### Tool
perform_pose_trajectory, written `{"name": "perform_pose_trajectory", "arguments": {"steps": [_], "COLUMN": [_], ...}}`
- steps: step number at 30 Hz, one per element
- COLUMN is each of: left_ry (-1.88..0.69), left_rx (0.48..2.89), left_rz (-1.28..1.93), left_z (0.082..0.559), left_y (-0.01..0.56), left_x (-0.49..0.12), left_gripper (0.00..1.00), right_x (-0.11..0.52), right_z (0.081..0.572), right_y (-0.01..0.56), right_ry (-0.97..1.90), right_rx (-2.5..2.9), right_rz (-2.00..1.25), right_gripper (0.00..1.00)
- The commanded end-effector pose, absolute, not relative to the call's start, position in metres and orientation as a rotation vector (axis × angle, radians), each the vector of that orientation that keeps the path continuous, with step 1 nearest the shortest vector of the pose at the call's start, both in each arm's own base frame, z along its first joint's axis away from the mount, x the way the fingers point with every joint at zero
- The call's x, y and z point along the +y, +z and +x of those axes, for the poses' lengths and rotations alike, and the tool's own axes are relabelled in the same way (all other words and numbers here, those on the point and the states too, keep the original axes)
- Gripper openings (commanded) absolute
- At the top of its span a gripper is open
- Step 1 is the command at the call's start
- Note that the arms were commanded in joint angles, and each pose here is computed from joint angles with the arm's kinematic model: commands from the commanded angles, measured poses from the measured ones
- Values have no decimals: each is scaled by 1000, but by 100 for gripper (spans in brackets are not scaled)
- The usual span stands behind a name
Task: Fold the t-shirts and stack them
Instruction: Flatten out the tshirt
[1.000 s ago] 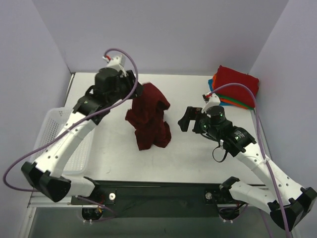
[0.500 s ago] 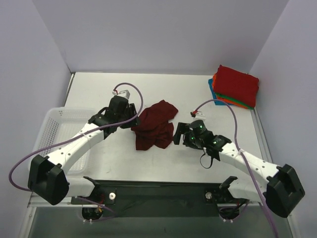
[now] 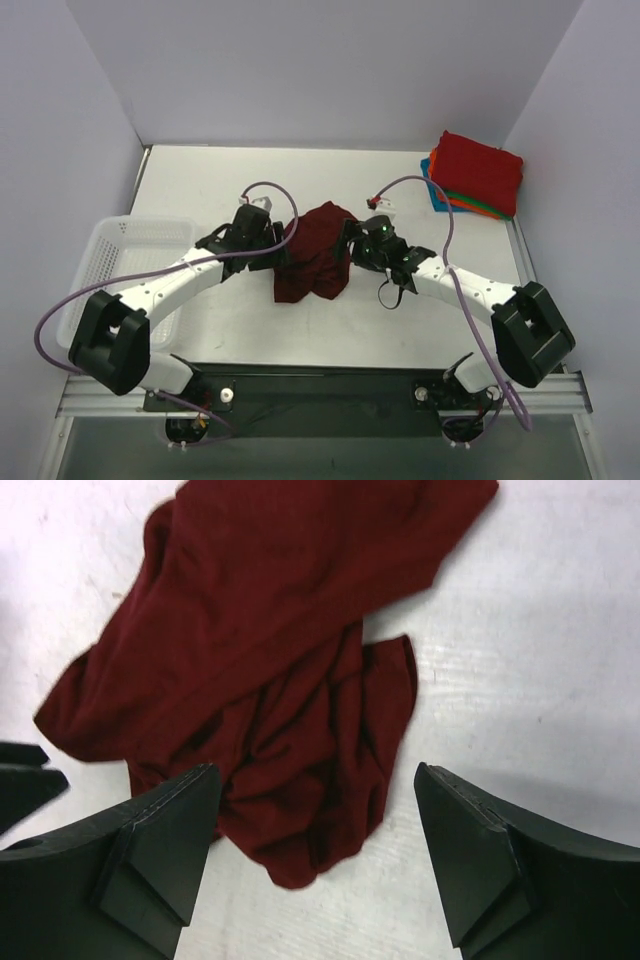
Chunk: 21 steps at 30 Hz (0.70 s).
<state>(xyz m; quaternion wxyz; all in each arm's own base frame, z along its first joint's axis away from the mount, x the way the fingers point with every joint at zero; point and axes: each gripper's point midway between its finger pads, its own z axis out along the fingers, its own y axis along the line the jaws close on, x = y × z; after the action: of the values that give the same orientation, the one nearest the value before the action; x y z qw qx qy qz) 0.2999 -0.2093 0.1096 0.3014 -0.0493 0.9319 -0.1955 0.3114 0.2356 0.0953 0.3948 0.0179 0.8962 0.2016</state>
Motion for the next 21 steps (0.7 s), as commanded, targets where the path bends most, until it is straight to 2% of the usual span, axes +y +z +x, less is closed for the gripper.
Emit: {"name": "perform_pose_trajectory", "arguments": {"steps": [1,11,16,20,21], "left_ry": [-583,-472,-464,-492,-494], "left_rx": [2402,2454,2458,2447,2453], "left_rz": [-110,-70,-61,-53,-49], "left_z": [316,336,348,360,361], "left_y": [122,101,96,100,98], "left_x": [-225,-226,-233,-243,-245], "left_gripper": [65,64,55,40,29], "right_x": [249,257,257,262,261], "right_z": [324,307,309,309,309], "right_y": [103,59,39,25,21], "right_ry": [549,564,498,480,468], "right_rx": [2255,2353,2402,2442,2452], "right_rz": [24,92,132,148,150], "right_gripper": [79,74,68,59,55]}}
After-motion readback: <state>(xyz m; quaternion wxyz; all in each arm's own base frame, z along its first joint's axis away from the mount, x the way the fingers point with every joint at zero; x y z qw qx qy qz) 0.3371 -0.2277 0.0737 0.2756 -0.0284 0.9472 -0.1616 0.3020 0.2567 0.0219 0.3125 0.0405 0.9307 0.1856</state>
